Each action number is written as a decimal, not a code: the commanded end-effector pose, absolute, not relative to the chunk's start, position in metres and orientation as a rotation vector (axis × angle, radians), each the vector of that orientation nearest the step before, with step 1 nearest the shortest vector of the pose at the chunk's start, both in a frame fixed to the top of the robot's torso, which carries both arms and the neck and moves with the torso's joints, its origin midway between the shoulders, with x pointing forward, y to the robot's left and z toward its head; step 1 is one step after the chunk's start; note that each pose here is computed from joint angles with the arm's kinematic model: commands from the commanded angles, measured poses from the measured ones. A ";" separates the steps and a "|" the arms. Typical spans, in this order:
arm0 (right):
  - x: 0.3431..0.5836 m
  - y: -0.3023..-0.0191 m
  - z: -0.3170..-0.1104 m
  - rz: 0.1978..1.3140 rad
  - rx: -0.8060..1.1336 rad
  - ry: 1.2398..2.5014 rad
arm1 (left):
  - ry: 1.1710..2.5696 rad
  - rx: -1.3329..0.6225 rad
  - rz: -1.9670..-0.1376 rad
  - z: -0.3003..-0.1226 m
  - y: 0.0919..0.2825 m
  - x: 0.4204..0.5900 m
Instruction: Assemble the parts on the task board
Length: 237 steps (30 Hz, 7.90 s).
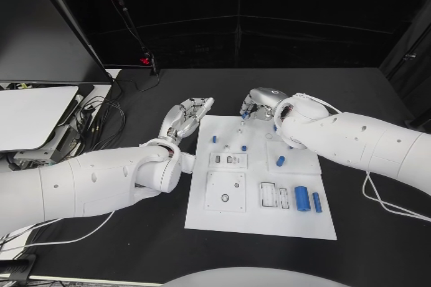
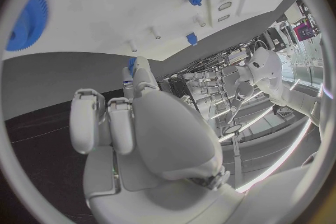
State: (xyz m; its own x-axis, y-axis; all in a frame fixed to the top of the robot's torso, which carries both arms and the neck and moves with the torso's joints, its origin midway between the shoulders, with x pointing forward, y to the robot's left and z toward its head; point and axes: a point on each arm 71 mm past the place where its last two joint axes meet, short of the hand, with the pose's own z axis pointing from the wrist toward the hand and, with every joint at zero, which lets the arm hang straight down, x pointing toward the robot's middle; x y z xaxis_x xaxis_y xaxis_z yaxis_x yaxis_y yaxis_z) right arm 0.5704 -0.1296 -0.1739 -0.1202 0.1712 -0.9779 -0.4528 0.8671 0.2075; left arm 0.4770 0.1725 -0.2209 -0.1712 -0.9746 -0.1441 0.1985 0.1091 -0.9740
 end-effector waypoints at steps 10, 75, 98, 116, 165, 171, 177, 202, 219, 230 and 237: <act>0.571 -0.127 -0.176 0.541 -0.233 1.630 | 1.044 -0.680 -1.469 -0.202 0.170 0.471; 0.576 -0.124 -0.195 0.495 -0.212 1.717 | 1.050 -0.685 -1.464 -0.202 0.171 0.472; 0.546 -0.192 -0.149 0.979 0.234 1.436 | 1.052 -0.687 -1.458 -0.203 0.172 0.474; 0.538 -0.274 -0.147 0.842 0.199 1.532 | 1.054 -0.688 -1.449 -0.204 0.173 0.476; 0.555 -0.262 -0.195 0.411 -0.041 1.733 | 1.056 -0.694 -1.433 -0.206 0.178 0.476; 0.555 -0.260 -0.197 0.408 -0.045 1.747 | 1.055 -0.694 -1.432 -0.206 0.178 0.476; 0.555 -0.258 -0.198 0.406 -0.045 1.752 | 1.056 -0.695 -1.433 -0.206 0.178 0.475; 0.555 -0.254 -0.203 0.370 -0.025 1.794 | 1.058 -0.697 -1.433 -0.206 0.178 0.475; 0.554 -0.254 -0.207 0.366 -0.028 1.807 | 1.060 -0.698 -1.432 -0.207 0.178 0.475; 0.554 -0.250 -0.202 0.404 -0.033 1.732 | 1.060 -0.699 -1.431 -0.207 0.178 0.475; 0.553 -0.244 -0.192 0.476 -0.028 1.608 | 1.061 -0.699 -1.432 -0.207 0.178 0.475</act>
State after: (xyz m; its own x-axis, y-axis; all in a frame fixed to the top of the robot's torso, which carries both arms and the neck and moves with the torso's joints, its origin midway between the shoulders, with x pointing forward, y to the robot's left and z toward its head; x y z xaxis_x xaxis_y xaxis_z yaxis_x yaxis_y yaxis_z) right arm 0.5532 -0.2472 -0.2003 -0.1832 0.2237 -0.9573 -0.2561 0.9293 0.2662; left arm 0.4809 0.1810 -0.2246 -0.1517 -0.9762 -0.1548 0.1955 0.1239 -0.9728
